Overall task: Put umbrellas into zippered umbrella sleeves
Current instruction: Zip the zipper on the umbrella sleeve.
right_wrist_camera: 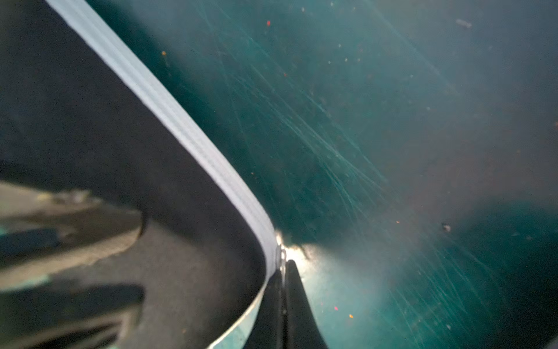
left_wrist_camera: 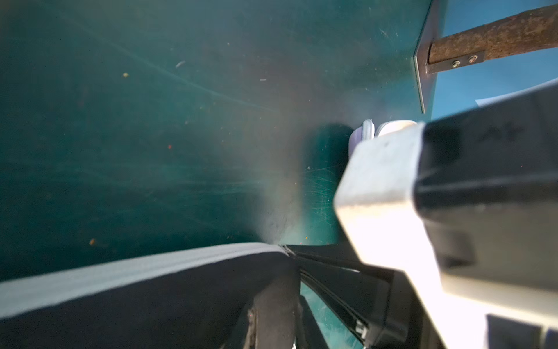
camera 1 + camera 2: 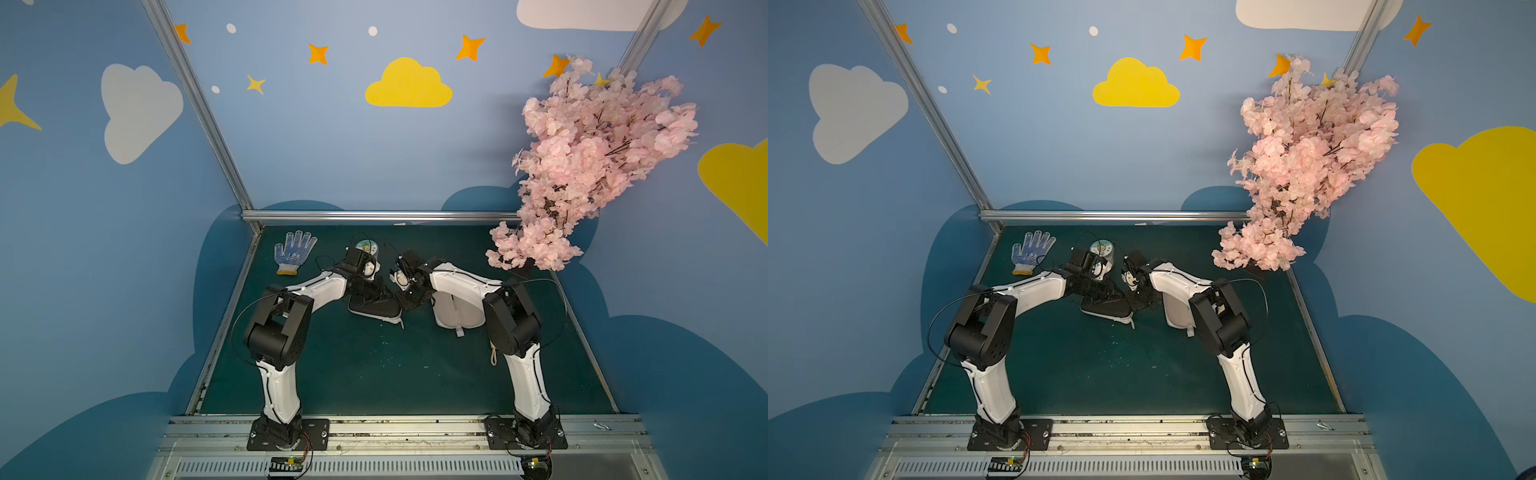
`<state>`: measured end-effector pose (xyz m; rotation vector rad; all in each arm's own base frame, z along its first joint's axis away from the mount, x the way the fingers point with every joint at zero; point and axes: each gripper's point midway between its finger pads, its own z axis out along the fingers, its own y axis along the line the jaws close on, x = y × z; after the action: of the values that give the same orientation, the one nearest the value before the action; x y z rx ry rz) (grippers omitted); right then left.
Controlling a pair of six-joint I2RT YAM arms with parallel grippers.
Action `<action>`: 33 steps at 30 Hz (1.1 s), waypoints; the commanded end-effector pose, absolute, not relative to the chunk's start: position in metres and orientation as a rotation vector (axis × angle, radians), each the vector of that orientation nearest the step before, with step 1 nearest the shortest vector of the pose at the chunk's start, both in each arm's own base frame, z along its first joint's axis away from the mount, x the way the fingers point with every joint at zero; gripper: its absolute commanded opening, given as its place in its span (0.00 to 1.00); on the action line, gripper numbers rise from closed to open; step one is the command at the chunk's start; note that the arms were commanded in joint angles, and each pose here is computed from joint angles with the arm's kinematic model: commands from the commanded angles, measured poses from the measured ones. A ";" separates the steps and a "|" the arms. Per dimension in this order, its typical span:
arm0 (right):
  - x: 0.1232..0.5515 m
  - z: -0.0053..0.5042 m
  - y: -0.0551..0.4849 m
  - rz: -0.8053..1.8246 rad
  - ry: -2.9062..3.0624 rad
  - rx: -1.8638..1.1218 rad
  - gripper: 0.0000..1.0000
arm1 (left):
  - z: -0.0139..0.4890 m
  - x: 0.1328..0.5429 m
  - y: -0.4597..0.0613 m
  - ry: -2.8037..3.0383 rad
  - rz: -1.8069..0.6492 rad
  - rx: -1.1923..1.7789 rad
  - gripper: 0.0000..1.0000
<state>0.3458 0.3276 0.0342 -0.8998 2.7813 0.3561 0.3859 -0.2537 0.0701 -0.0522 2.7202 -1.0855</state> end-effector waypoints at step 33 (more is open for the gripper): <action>0.345 0.047 0.333 0.415 2.751 -0.840 0.00 | 0.051 0.330 -0.241 2.826 -1.006 -0.086 0.17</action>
<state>0.3400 0.3333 0.0464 -0.8310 2.7531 0.4257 0.3402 -0.2516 0.0762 -0.0722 2.7355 -1.0815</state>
